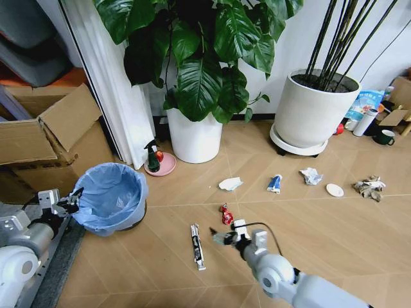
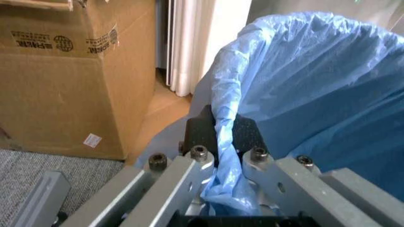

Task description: Pick up the trash bin and place the garbage on the floor into it.

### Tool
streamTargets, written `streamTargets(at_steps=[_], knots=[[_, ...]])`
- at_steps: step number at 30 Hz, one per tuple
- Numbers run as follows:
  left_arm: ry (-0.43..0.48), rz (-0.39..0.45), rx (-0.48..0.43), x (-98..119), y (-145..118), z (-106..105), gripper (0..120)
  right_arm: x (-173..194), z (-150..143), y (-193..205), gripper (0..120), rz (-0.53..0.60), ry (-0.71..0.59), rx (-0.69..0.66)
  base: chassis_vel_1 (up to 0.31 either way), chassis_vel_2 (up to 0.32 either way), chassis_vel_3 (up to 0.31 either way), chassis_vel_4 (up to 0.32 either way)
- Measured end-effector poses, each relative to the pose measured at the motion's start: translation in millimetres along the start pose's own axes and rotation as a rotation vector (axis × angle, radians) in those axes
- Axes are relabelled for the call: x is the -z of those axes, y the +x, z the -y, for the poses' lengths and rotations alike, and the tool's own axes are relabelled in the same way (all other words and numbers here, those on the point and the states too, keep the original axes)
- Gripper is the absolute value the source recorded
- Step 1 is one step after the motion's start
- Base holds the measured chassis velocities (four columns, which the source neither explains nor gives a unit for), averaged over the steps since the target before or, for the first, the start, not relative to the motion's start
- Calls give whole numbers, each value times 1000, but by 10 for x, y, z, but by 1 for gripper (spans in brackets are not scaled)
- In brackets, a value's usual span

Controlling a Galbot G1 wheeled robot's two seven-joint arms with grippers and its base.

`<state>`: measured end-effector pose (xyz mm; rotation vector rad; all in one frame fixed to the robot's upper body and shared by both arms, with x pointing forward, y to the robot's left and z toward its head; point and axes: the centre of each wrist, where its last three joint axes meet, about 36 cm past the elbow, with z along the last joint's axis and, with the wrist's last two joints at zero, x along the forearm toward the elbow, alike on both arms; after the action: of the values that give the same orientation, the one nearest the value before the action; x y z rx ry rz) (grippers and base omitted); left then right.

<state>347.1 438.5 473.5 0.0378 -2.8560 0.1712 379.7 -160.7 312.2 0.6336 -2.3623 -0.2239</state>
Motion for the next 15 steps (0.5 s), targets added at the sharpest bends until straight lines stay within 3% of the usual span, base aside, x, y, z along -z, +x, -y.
streamTargets(at_steps=[8,15], knots=[[6,-2,22,-56,41,-39,0,-4,-55,-280,100,-101,15,45,0,0,0,0],[-6,-2,35,-83,63,-39,0,-198,-118,-511,100,-232,38,-8,0,0,0,0]])
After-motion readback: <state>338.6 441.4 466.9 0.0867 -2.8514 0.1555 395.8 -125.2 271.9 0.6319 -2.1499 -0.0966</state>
